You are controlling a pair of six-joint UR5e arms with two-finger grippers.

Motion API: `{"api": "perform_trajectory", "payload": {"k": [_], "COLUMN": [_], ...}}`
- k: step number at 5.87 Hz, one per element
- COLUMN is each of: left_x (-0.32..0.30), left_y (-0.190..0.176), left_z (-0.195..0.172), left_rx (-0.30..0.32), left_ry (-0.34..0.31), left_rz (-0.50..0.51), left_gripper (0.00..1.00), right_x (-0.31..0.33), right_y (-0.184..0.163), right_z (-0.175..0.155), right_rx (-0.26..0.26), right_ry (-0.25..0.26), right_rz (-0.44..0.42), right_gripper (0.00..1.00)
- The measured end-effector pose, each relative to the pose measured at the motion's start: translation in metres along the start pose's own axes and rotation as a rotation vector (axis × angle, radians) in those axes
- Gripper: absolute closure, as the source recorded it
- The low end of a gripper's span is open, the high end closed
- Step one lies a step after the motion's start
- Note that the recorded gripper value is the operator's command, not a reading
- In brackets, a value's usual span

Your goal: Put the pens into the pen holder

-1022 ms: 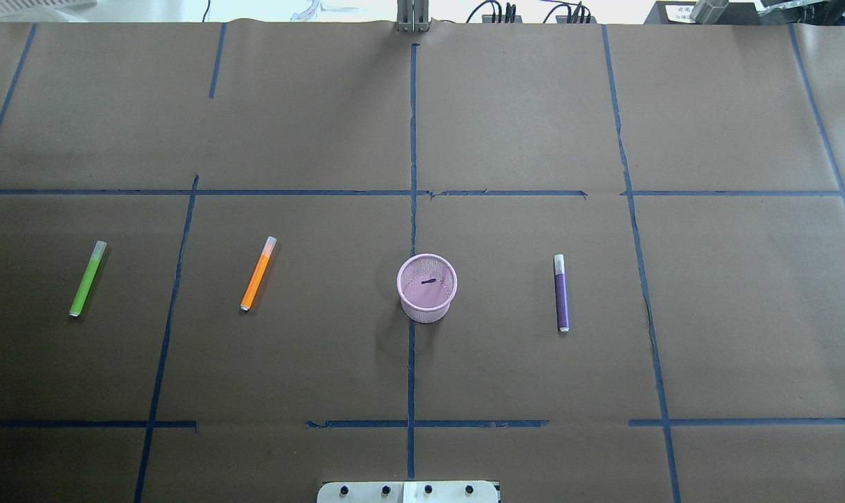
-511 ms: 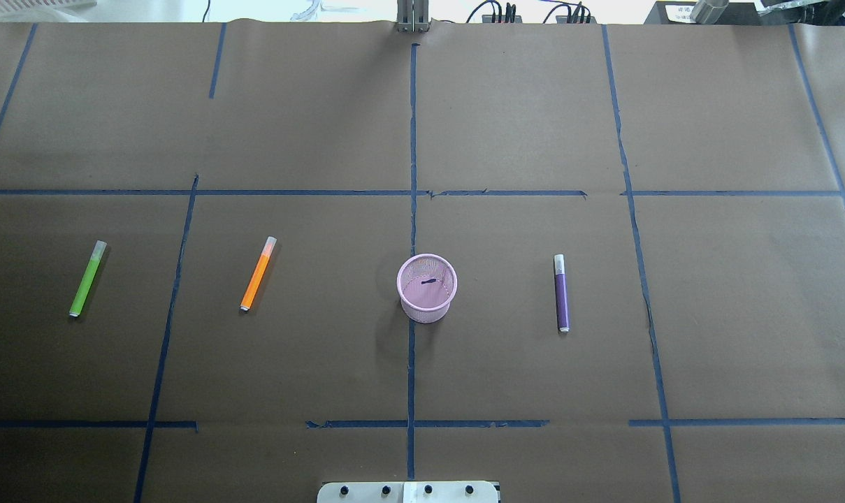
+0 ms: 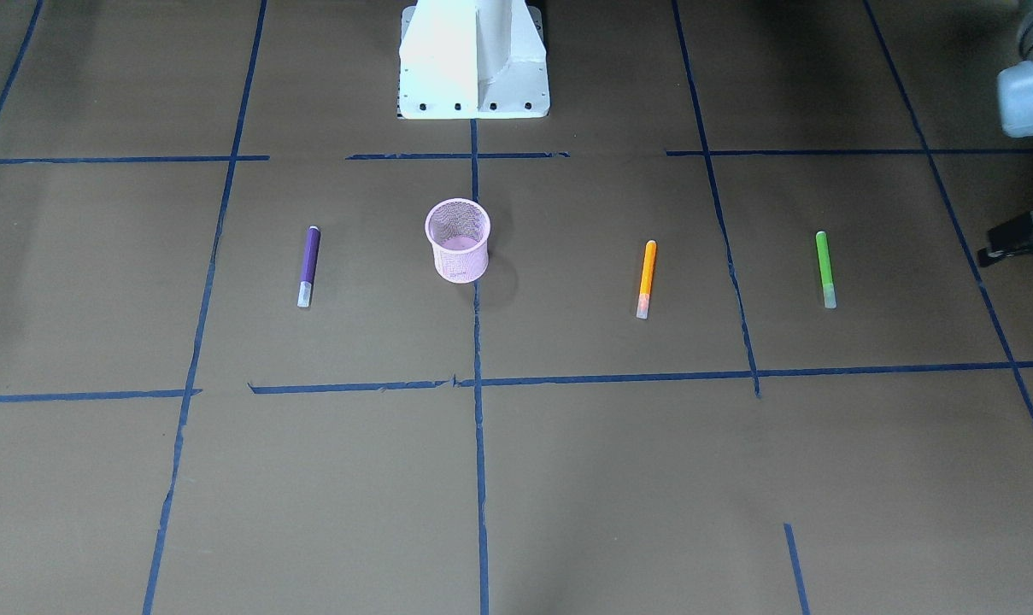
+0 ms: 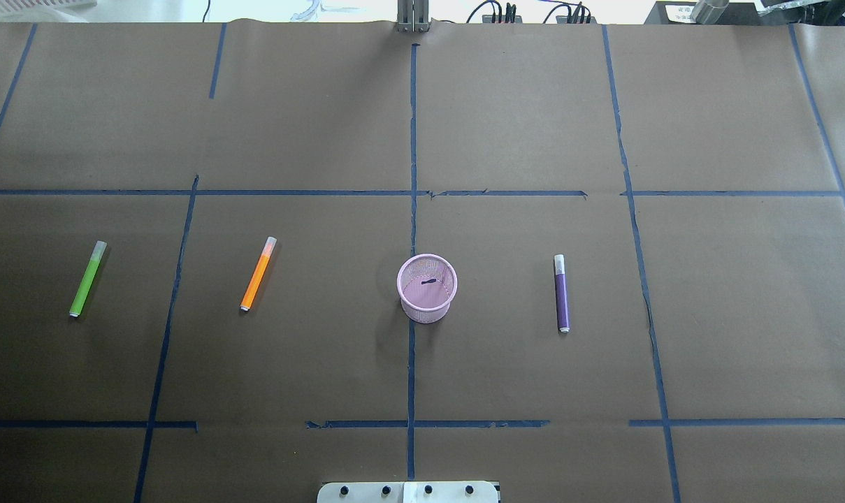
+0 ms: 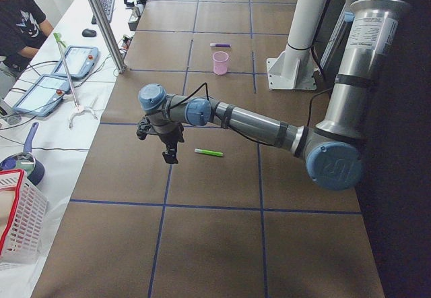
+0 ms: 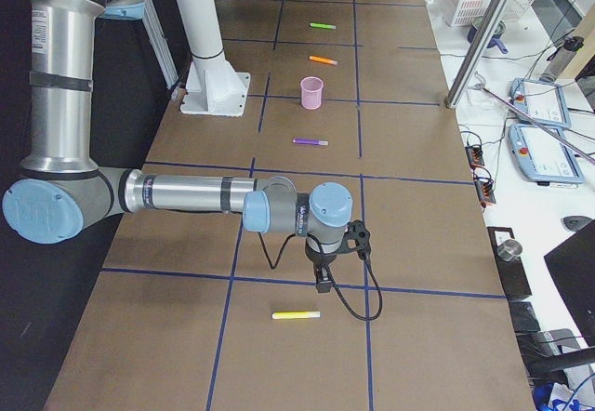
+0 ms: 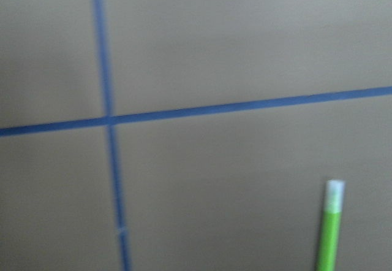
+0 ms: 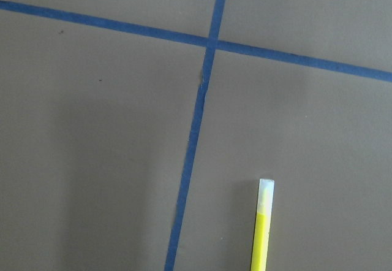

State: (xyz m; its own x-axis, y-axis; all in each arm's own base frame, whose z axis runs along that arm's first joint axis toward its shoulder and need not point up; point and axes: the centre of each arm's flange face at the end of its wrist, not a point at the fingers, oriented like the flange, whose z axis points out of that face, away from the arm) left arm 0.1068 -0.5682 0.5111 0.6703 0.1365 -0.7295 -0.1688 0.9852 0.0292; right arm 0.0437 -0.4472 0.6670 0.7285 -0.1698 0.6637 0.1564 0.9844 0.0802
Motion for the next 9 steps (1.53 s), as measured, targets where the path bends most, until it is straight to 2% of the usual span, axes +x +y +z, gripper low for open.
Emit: {"api": "perform_trajectory", "payload": {"k": [2, 3, 5, 6, 9], "left_x": [0.063, 0.079, 0.093, 0.096, 0.096], "left_y": [-0.011, -0.011, -0.010, -0.010, -0.009], "left_z": [0.027, 0.038, 0.052, 0.056, 0.060], "left_rx": [0.011, 0.007, 0.000, -0.004, -0.006], "left_ry": [0.025, 0.030, 0.035, 0.036, 0.037], "left_rz": [0.019, 0.024, 0.048, 0.054, 0.059], "left_gripper": [0.00, 0.00, 0.00, 0.00, 0.00], "right_x": [0.022, 0.044, 0.082, 0.085, 0.058], "right_y": [0.014, 0.026, 0.050, 0.054, 0.043], "right_z": [0.037, 0.063, 0.120, 0.136, 0.156], "right_rx": [-0.069, -0.076, -0.049, -0.041, -0.014], "right_ry": [0.010, 0.011, 0.016, 0.012, 0.000], "right_rz": [0.039, 0.046, 0.058, 0.066, 0.073], "right_gripper": [0.00, 0.00, 0.00, 0.00, 0.00]}}
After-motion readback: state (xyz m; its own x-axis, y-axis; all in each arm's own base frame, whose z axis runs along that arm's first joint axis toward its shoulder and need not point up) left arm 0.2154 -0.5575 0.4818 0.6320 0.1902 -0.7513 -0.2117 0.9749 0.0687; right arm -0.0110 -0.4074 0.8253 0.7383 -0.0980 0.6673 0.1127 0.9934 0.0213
